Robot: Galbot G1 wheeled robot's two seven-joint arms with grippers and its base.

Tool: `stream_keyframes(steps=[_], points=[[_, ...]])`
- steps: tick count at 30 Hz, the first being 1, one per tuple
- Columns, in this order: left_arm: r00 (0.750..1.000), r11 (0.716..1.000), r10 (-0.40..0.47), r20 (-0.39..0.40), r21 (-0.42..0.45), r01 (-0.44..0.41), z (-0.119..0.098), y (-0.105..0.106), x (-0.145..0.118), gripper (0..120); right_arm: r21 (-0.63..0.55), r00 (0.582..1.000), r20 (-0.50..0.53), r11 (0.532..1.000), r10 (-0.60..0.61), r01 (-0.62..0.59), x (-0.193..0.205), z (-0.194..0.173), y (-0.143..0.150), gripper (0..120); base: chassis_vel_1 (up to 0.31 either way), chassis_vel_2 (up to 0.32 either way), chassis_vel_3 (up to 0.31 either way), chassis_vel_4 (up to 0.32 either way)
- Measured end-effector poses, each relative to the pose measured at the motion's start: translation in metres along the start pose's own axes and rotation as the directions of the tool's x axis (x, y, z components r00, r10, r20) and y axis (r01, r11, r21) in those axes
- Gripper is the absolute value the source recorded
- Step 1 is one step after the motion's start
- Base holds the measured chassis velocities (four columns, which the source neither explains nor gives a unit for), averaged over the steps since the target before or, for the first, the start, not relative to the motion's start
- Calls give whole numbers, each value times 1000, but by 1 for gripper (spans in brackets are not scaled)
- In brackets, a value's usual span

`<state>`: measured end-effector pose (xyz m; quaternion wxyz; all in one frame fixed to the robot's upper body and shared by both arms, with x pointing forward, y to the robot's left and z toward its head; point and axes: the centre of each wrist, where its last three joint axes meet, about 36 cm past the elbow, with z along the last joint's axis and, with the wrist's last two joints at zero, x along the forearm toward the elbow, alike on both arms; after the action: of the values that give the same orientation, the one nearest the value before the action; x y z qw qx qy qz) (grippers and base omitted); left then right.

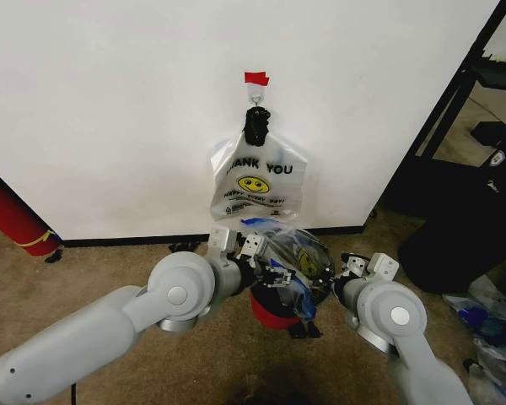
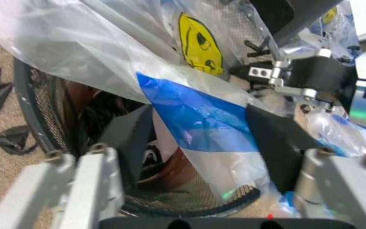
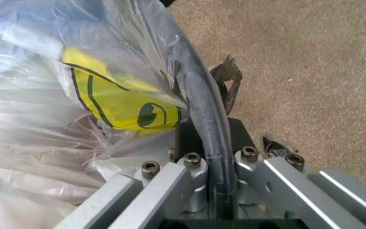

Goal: Pick up the garbage bag from the wall and place it over the trash bin.

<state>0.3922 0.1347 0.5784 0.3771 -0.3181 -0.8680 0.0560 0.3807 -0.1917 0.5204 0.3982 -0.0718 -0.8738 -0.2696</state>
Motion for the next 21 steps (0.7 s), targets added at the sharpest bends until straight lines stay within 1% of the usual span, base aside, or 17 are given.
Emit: stream_keyframes(steps=[1,4,7,8,9,10,14,15,16,21], points=[[1000,1000,0,0,0,0,0,0,0,55,0,1000,0,1000,0,0,0,0,0,0,0,0,0,0],[1000,1000,2,-3,2,-2,2,0,1,41,0,1000,2,1000,3,-3,-1,-2,1,0,0,0,0,0],[1000,1000,2,-2,6,-2,4,0,1,30,-3,1000,6,1000,4,-4,-1,-3,2,0,0,0,0,0],[1000,1000,2,-1,8,-2,4,0,0,27,-5,1000,7,1000,4,-4,-1,-4,2,0,0,0,0,0],[1000,1000,2,-1,8,-2,4,0,0,27,-5,1000,7,1000,4,-4,-1,-4,2,0,0,0,0,0],[1000,1000,1,1,11,-1,5,0,0,20,-7,1000,8,1000,4,-4,-1,-4,2,0,0,0,0,0],[1000,1000,-7,17,20,6,5,2,0,4,-24,1000,14,1000,4,-4,-1,-6,2,0,0,0,0,0],[1000,1000,-7,17,20,6,5,2,0,4,-24,1000,14,1000,4,-4,-1,-6,2,0,0,0,0,0],[1000,1000,-9,25,26,8,6,3,3,0,-32,1000,16,999,6,-5,-2,-7,1,0,0,0,0,0],[998,998,-9,69,68,4,11,12,21,0,-52,1000,22,999,11,-10,-6,-10,-1,0,0,0,0,0]])
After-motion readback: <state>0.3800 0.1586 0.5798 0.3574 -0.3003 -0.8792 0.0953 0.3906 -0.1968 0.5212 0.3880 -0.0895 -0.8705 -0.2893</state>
